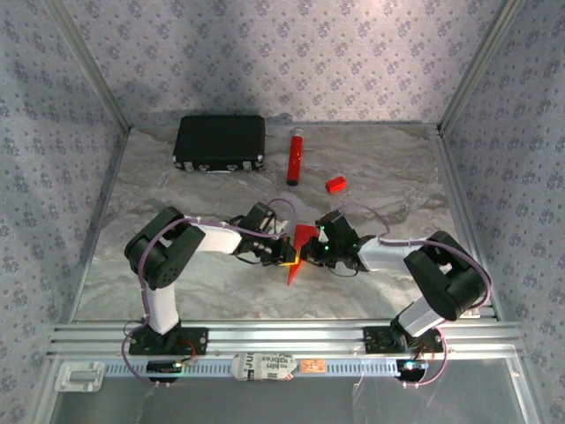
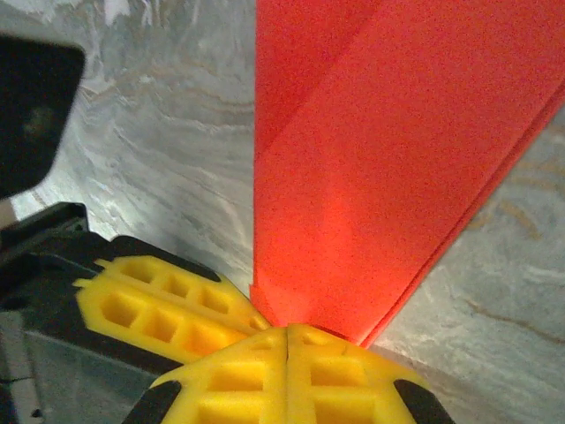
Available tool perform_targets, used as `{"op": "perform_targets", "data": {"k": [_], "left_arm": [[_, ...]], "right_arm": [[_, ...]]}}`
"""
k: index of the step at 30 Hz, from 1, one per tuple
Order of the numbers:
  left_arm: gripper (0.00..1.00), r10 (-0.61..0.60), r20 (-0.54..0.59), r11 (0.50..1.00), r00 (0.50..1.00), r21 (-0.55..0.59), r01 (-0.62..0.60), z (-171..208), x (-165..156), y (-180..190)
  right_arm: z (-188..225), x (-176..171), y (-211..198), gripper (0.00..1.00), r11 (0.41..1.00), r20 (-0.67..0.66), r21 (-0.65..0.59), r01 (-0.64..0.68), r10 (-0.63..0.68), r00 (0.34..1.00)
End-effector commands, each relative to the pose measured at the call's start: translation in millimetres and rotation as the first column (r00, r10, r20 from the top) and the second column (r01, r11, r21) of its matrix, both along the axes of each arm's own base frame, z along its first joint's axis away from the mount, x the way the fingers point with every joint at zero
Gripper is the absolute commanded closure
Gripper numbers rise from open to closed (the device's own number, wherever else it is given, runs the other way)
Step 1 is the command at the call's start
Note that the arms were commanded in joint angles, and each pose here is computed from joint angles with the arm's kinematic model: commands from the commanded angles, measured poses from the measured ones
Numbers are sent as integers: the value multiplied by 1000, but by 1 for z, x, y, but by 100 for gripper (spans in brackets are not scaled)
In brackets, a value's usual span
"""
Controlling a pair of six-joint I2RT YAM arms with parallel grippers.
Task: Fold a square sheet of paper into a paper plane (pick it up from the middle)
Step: Fold the wing for the fifth time at the center of the table.
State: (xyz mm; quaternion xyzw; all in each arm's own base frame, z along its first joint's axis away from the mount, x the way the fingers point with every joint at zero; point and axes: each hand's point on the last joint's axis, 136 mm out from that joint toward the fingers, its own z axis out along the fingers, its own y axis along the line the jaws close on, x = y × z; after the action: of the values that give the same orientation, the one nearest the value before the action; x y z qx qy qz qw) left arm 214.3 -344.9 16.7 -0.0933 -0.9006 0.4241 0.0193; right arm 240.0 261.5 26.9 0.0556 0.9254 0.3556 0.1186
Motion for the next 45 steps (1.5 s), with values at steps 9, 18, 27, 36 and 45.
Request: {"op": "perform_targets", "data": {"k": [9, 18, 27, 36, 45], "left_arm": [[100, 43, -141, 973, 989, 230, -9, -61, -33, 42], [100, 42, -144, 974, 989, 228, -9, -62, -35, 43], [100, 40, -138, 976, 990, 218, -9, -58, -33, 42], [100, 40, -140, 975, 989, 220, -9, -59, -35, 44], [100, 35, -141, 976, 989, 217, -4, -59, -34, 43]], "right_arm": [[-21, -4, -21, 98, 994, -30, -59, 87, -89, 996], [22, 29, -10, 96, 992, 54, 90, 91, -96, 994], [-16, 25, -20, 96, 993, -31, 6, 117, -117, 993], [2, 22, -19, 96, 992, 31, 59, 108, -110, 993], [4, 11, -5, 95, 994, 26, 93, 53, -56, 998]]}}
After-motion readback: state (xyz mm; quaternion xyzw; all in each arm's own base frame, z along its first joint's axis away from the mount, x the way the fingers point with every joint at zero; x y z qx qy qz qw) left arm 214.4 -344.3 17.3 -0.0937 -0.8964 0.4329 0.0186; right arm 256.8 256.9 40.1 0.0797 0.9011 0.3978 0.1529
